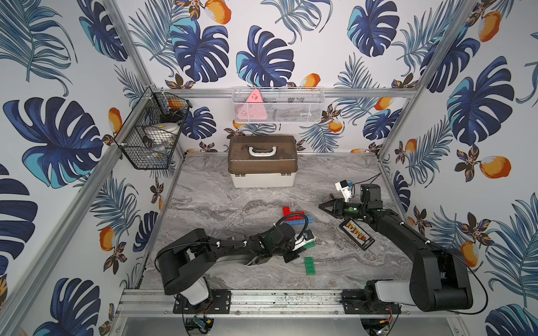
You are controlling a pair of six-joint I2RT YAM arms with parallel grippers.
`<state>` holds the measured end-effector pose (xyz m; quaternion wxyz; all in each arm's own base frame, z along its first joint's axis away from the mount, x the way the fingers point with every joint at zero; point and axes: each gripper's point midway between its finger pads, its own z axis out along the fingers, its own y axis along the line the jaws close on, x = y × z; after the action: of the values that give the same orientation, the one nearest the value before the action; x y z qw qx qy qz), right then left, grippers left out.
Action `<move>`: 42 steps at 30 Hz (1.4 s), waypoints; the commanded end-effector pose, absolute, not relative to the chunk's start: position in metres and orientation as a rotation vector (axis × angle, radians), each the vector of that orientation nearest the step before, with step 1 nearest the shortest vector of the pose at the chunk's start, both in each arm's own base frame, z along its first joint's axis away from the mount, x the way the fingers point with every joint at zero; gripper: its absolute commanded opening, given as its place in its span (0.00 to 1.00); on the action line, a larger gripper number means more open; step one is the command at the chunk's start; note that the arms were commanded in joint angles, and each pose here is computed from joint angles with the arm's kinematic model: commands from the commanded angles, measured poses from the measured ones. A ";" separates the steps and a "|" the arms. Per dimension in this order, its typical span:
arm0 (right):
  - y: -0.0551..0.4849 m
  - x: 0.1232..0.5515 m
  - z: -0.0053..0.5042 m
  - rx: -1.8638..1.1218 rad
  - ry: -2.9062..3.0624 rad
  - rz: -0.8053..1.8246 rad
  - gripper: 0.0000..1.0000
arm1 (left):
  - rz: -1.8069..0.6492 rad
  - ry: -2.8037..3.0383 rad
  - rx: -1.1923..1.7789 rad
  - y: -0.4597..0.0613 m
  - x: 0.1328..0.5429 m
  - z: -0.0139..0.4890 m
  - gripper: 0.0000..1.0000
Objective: Assemble a small pinwheel with lego
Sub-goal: Assemble the lego brick with the lego brick.
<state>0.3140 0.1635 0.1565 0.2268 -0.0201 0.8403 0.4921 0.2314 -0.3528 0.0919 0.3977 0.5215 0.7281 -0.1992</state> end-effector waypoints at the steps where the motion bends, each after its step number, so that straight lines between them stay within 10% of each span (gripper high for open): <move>1: 0.174 0.310 0.146 -0.056 2.397 1.314 0.30 | -0.510 1.815 1.557 -0.327 0.219 0.094 0.08; 42: 0.277 0.290 0.066 -0.189 2.789 1.162 0.26 | -0.493 1.821 1.575 -0.278 0.317 0.065 0.00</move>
<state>0.2861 0.2719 0.0633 0.0539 -0.0580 0.9229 0.3768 0.3150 -0.2714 0.0610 0.3297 0.5912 0.7136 -0.1806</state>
